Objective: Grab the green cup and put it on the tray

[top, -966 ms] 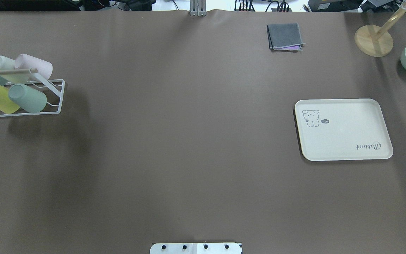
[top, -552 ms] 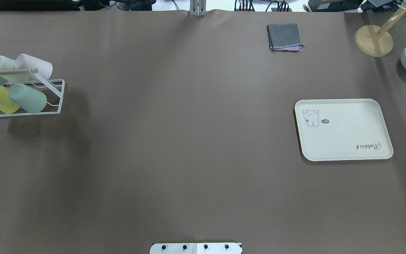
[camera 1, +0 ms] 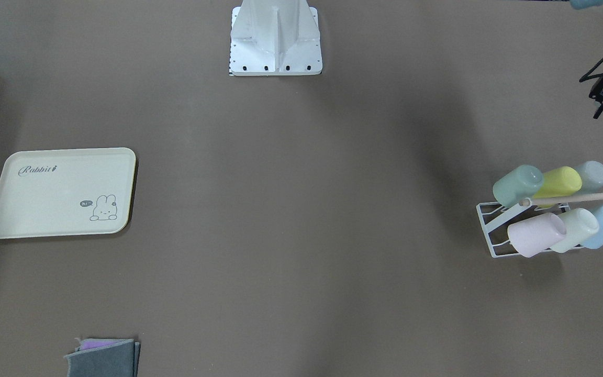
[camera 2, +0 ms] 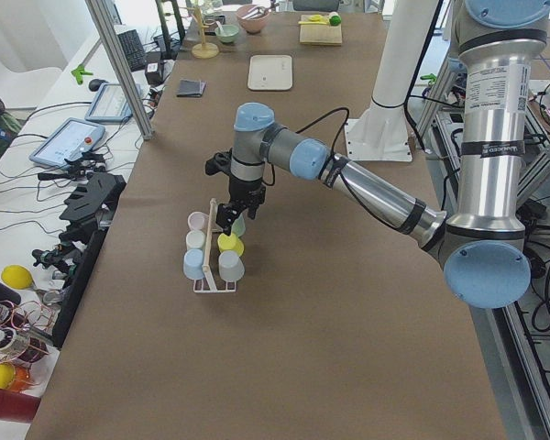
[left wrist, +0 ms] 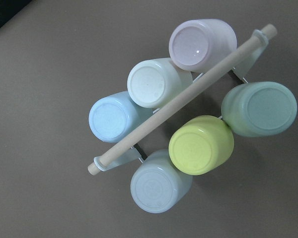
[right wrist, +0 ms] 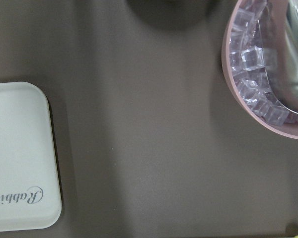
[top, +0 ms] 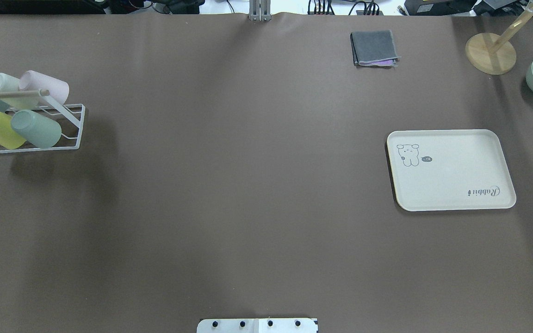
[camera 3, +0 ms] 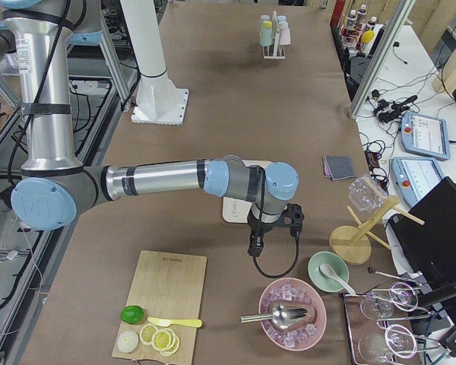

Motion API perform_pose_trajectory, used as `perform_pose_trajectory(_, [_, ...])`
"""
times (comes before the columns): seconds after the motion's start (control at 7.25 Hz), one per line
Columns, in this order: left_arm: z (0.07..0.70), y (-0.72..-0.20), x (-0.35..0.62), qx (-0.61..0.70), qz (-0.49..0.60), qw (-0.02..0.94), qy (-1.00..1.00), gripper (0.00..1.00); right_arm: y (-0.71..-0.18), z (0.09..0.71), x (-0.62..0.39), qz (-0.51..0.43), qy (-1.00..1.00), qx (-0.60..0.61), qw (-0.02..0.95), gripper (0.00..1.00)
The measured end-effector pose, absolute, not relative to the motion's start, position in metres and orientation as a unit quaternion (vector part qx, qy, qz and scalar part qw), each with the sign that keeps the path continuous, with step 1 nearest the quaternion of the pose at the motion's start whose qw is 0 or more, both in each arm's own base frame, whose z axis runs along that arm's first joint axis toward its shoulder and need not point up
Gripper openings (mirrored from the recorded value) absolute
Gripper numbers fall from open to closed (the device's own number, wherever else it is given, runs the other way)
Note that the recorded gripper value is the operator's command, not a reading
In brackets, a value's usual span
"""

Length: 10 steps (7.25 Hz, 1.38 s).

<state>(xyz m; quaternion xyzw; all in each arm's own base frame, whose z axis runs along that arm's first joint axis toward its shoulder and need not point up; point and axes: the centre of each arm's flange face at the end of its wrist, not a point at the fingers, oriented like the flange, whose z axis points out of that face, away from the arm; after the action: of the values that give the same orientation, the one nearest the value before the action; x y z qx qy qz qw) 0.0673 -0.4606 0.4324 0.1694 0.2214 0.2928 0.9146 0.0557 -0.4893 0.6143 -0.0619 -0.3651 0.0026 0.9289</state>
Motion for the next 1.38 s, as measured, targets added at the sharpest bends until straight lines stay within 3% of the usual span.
perform_pose_trajectory(0.69, [0.381, -0.441, 0.144, 0.14, 0.396, 0.9, 0.114, 0.98, -0.497, 0.597, 0.031, 0.039, -0.356, -0.077, 0.93, 1.0])
perform_pose_trajectory(1.38, [0.332, -0.45, 0.205, 0.161, 0.517, 0.839, -0.052, 0.98, -0.517, 0.596, -0.072, 0.087, -0.334, -0.041, 0.938, 1.0])
